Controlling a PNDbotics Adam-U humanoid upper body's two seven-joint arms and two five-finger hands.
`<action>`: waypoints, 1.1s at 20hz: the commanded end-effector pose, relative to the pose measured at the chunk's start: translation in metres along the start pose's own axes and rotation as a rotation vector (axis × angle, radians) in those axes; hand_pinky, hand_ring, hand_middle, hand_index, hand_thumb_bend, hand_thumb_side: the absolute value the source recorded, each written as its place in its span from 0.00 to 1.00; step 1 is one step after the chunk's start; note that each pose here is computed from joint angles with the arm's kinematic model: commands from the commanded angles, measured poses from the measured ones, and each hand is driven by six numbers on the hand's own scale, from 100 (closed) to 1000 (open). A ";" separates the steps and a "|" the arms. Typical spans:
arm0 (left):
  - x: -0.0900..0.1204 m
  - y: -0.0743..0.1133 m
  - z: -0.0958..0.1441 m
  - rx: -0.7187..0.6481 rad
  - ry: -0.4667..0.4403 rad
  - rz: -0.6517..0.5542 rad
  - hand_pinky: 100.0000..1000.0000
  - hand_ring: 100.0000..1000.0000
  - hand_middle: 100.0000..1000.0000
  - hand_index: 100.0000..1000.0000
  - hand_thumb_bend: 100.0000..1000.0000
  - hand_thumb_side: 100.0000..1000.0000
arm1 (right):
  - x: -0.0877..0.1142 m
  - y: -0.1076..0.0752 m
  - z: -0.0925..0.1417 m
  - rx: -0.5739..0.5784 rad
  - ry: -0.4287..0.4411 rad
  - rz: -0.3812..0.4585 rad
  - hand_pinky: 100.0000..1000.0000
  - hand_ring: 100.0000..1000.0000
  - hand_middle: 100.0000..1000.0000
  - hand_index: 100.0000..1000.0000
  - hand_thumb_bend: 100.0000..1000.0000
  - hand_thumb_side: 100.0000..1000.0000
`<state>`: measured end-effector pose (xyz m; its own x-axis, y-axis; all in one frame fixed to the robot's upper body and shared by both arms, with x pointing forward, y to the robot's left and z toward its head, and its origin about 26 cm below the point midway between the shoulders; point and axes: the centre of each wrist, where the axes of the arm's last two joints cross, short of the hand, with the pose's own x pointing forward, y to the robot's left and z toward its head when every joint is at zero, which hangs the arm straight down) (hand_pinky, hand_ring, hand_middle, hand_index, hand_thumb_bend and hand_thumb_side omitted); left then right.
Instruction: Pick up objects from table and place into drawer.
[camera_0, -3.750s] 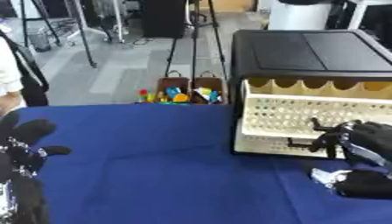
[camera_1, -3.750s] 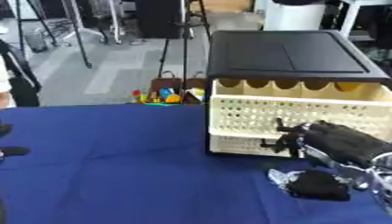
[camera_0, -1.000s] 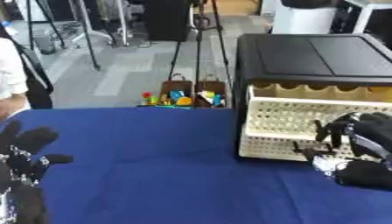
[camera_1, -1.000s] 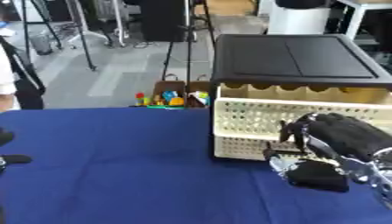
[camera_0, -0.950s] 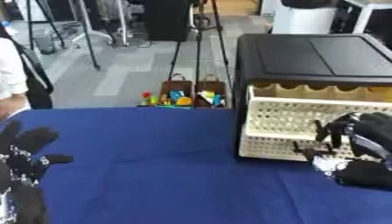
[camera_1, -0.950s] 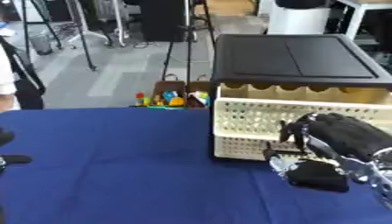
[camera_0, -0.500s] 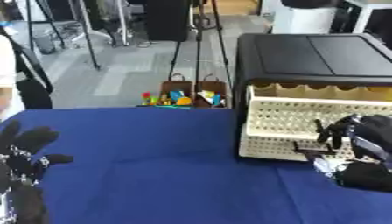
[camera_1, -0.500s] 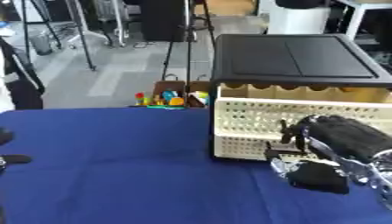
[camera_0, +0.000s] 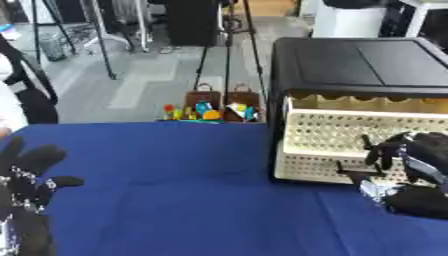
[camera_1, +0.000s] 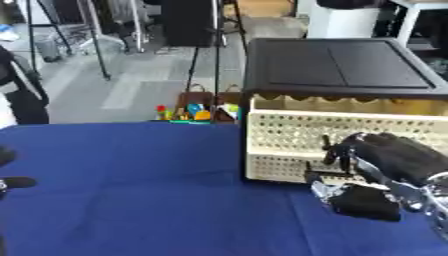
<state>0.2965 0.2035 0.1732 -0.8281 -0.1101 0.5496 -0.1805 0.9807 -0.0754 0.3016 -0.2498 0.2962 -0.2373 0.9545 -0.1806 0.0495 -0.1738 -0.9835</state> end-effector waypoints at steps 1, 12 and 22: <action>0.004 -0.001 -0.006 -0.006 -0.027 0.009 0.48 0.74 0.68 0.93 0.30 0.94 | -0.001 -0.009 0.004 -0.032 -0.001 0.013 0.01 0.40 0.62 0.76 0.19 0.94; 0.005 -0.001 -0.006 -0.013 -0.027 0.013 0.47 0.74 0.68 0.93 0.30 0.94 | -0.003 -0.007 0.004 -0.047 -0.013 0.005 0.01 0.40 0.63 0.77 0.18 0.93; 0.004 -0.001 -0.005 -0.013 -0.027 0.011 0.47 0.74 0.68 0.93 0.29 0.94 | -0.010 -0.004 0.007 -0.039 0.059 0.004 0.01 0.41 0.64 0.77 0.19 0.95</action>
<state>0.2968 0.2030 0.1744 -0.8313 -0.1075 0.5453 -0.1737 0.9822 -0.0712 0.3014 -0.2564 0.2901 -0.2076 0.9652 -0.1588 0.0463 -0.1524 -0.9872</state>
